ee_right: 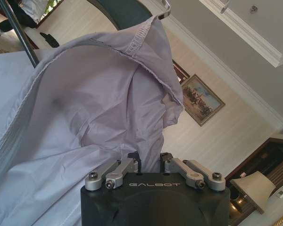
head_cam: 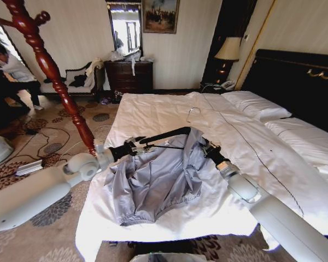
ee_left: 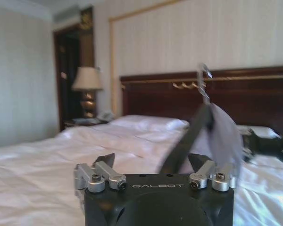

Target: Pick up the clothes from the bed and hang them on the clothes hanger.

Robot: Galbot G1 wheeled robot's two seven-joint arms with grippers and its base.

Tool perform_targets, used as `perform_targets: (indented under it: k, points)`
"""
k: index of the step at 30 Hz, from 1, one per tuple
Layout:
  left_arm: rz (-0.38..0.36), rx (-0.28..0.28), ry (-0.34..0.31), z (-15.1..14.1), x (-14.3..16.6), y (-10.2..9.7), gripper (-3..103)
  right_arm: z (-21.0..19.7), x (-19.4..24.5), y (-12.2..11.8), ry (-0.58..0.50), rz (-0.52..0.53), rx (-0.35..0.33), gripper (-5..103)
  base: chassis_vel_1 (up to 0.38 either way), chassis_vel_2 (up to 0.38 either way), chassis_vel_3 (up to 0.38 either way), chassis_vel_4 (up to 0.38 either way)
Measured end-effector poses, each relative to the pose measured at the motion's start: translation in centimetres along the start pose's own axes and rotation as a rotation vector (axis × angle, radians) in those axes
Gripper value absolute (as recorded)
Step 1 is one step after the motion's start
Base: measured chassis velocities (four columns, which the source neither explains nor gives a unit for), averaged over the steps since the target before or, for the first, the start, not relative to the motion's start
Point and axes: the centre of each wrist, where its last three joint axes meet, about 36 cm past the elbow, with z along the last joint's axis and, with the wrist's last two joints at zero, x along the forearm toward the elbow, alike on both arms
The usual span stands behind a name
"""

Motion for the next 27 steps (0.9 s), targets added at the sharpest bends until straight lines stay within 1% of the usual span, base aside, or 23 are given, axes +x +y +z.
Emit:
perform_targets:
  k: [1,2,3,5,6,8,11,12,13,15,17,18,21,22,24,25,27]
  points:
    - [-0.033,0.000,-0.021,-0.7,1.0,0.6,94,0.1,0.1,0.2,0.003,0.000,-0.003,18,0.000,0.000,0.000,0.000]
    - [-0.033,0.000,-0.021,-0.7,1.0,0.6,94,0.1,0.1,0.2,0.003,0.000,-0.003,18,0.000,0.000,0.000,0.000]
    - [-0.053,0.000,-0.032,-1.0,1.5,1.0,98,0.1,0.2,0.3,0.006,0.000,-0.005,18,0.000,0.000,0.000,0.000]
    - [-0.104,0.006,-0.032,-1.1,2.9,2.0,100,0.3,0.5,0.7,0.013,-0.003,-0.006,18,0.000,0.000,0.000,0.000]
    - [-0.145,0.012,-0.017,-0.4,3.6,2.7,100,0.4,0.6,0.7,0.016,-0.005,-0.005,18,0.000,0.000,0.000,0.000]
    - [-0.158,0.015,-0.010,0.0,3.8,3.0,100,0.4,0.6,0.7,0.016,-0.005,-0.004,18,0.000,0.000,0.000,0.000]
    - [-0.218,0.036,0.060,3.2,5.0,4.4,100,0.5,0.3,0.3,0.010,0.010,-0.001,18,0.000,0.000,0.000,0.000]
    - [-0.218,0.036,0.060,3.2,5.0,4.4,100,0.5,0.3,0.3,0.010,0.010,-0.001,18,0.000,0.000,0.000,0.000]
    - [-0.224,0.047,0.069,3.9,5.1,4.5,100,0.5,0.3,0.2,0.008,0.013,0.000,18,0.000,0.000,0.000,0.000]
    - [-0.229,0.069,0.078,5.0,4.9,4.4,100,0.5,0.3,-0.1,0.006,0.015,0.005,18,0.000,0.000,0.000,0.000]
    - [-0.236,0.093,0.102,6.7,4.3,4.4,100,0.2,-0.1,-0.5,-0.003,0.027,0.008,18,0.000,0.000,0.000,0.000]
    - [-0.236,0.093,0.102,6.7,4.3,4.4,100,0.2,-0.1,-0.5,-0.003,0.027,0.008,18,0.000,0.000,0.000,0.000]
    - [-0.247,0.131,0.141,8.5,2.9,4.6,100,0.2,-0.4,-0.8,-0.009,0.036,0.005,18,0.000,0.000,0.000,0.000]
    - [-0.247,0.131,0.141,8.5,2.9,4.6,100,0.2,-0.4,-0.8,-0.009,0.036,0.005,18,0.000,0.000,0.000,0.000]
    - [-0.264,0.167,0.163,9.7,1.8,4.7,100,0.2,-0.4,-0.8,-0.012,0.030,0.010,18,0.000,0.000,0.000,0.000]
    - [-0.282,0.208,0.174,10.4,0.7,4.7,100,0.3,-0.3,-0.8,-0.013,0.025,0.013,18,0.000,0.000,0.000,0.000]
    - [-0.311,0.261,0.196,10.9,-0.7,4.7,100,0.2,-0.2,-0.7,-0.013,0.020,0.013,18,0.000,0.000,0.000,0.000]
